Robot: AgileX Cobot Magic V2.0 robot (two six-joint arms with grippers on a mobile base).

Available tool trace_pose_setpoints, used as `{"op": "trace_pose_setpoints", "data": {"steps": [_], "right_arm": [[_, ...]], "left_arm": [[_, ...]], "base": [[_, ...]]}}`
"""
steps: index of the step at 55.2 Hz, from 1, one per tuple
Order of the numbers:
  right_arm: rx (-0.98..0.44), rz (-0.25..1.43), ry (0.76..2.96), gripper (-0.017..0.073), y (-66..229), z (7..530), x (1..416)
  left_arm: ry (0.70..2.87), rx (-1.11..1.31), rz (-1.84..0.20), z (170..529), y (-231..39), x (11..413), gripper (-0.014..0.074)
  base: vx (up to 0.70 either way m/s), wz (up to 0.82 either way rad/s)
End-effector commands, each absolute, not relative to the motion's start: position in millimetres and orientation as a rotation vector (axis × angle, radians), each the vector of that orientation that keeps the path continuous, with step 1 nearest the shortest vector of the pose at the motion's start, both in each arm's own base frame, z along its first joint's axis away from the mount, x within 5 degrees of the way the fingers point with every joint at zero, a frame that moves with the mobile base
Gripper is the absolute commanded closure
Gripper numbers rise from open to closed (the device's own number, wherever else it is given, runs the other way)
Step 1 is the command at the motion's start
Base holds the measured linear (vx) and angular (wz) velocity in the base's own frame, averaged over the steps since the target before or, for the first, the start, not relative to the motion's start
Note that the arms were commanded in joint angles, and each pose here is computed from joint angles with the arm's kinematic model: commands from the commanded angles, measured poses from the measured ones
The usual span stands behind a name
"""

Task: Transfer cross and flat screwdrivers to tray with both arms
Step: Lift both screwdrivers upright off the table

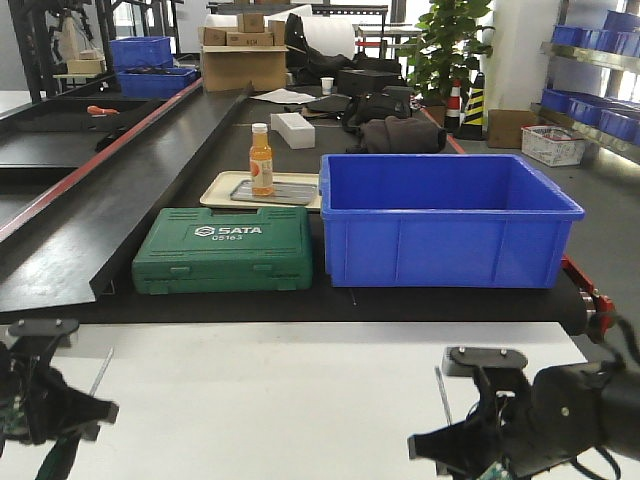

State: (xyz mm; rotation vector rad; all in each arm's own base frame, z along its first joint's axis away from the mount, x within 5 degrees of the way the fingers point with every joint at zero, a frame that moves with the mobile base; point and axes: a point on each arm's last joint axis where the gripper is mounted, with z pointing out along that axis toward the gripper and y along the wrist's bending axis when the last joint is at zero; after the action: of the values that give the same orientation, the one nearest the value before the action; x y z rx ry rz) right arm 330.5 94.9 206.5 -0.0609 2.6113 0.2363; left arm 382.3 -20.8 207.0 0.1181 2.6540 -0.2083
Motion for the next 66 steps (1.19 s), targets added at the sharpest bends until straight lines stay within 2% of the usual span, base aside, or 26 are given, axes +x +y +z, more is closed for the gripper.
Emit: {"op": "trace_pose_setpoints", "data": {"steps": [1, 17, 32, 39, 66], "right_arm": [[-0.083, 0.274, 2.357, 0.0568, 92, 266, 326], [-0.205, 0.259, 2.016, 0.0568, 89, 373, 312], [-0.221, 0.268, 1.867, 0.0568, 89, 444, 308], [-0.228, 0.265, 1.873, 0.0568, 89, 445, 308], [-0.227, 0.264, 1.877, 0.0567, 88, 444, 308]], "left_arm": [[2.398, 0.123, -0.239, 278, -36, 372, 0.0594], [2.02, 0.091, -0.369, 378, -60, 324, 0.0594], [1.8, 0.07, -0.378, 430, -55, 284, 0.0594], [1.75, 0.063, -0.367, 439, -53, 278, 0.0594], [1.82, 0.091, -0.385, 432, -55, 277, 0.0594]], "base": [[0.0, 0.0], [0.0, 0.0], [0.0, 0.0], [0.0, 0.0], [0.0, 0.0]]}}
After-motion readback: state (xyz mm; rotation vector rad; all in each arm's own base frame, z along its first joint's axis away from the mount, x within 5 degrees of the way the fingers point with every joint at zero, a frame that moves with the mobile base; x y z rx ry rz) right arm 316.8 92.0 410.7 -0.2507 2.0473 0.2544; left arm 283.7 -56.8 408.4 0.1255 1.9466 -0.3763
